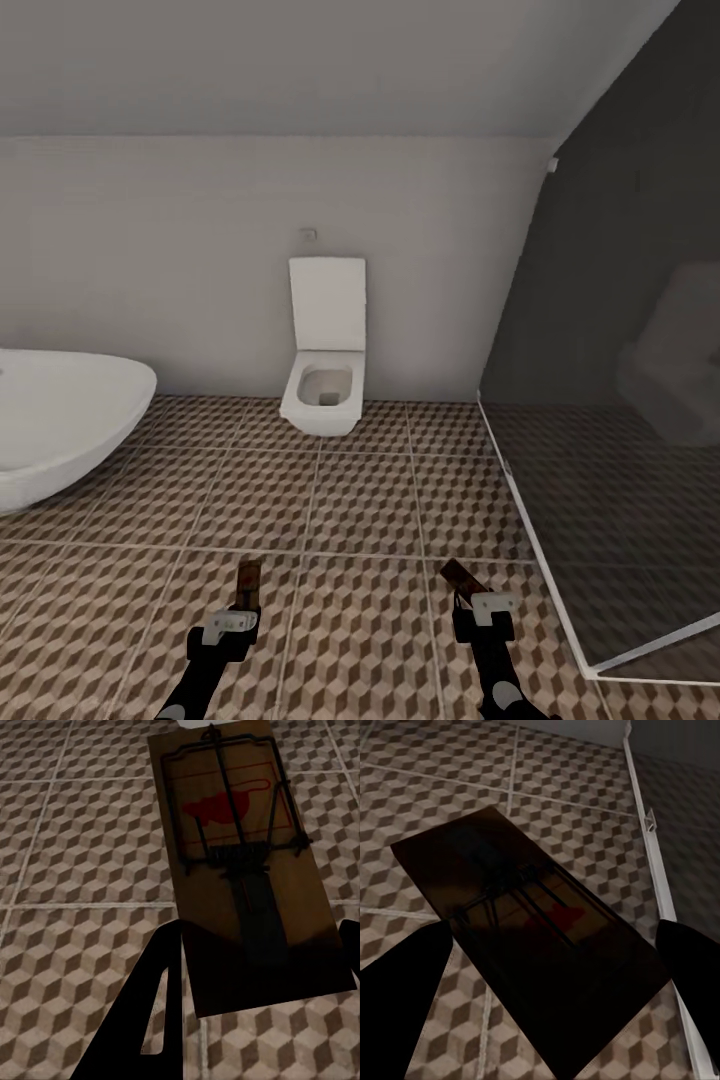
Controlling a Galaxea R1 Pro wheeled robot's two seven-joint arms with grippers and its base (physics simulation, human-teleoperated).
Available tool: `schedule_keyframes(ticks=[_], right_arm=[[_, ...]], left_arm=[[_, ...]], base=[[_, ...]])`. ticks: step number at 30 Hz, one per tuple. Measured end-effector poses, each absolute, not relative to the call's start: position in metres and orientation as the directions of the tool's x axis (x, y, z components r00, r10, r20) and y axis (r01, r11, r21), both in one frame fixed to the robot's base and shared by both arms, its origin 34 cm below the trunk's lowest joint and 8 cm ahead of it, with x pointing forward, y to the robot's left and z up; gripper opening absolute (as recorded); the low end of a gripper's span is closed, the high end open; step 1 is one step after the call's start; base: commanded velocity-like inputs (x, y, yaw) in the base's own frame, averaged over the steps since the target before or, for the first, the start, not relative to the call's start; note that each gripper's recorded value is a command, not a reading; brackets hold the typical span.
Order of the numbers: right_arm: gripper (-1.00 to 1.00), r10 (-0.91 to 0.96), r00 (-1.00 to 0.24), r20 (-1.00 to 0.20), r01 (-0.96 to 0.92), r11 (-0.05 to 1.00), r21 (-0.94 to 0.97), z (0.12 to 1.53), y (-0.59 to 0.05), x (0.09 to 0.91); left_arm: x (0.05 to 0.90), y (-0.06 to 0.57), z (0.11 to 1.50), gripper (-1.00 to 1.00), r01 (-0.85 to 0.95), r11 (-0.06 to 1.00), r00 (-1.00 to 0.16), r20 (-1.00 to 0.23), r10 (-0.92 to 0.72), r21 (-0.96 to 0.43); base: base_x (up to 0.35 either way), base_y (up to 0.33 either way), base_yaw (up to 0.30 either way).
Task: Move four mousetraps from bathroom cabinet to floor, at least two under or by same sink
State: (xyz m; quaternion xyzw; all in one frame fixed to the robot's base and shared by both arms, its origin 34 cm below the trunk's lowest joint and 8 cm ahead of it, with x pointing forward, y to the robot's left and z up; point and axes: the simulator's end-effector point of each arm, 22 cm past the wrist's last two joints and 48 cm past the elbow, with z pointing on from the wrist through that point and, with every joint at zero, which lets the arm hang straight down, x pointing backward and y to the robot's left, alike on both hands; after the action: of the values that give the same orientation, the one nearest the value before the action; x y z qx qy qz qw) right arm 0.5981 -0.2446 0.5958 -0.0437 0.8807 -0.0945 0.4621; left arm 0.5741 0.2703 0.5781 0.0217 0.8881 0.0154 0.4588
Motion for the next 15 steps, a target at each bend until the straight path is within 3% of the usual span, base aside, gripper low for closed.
schedule_keyframes(ticks=[5,15], right_arm=[[-1.00,-0.165,-0.569,-0.806,0.010,0.978,-0.207,0.5960,-0.2446,0.5980],[-1.00,-0.164,-0.569,-0.806,0.010,0.978,-0.207,0.5962,-0.2446,0.5979]], left_arm=[[0.5739,0.2704,0.5781,-1.00,0.024,0.999,-0.579,-0.814,0.053,0.047],[0.5738,0.2704,0.5783,-1.00,0.024,0.999,-0.578,-0.814,0.053,0.047]], base=[[0.112,0.000,0.021],[0.307,0.000,0.001]])
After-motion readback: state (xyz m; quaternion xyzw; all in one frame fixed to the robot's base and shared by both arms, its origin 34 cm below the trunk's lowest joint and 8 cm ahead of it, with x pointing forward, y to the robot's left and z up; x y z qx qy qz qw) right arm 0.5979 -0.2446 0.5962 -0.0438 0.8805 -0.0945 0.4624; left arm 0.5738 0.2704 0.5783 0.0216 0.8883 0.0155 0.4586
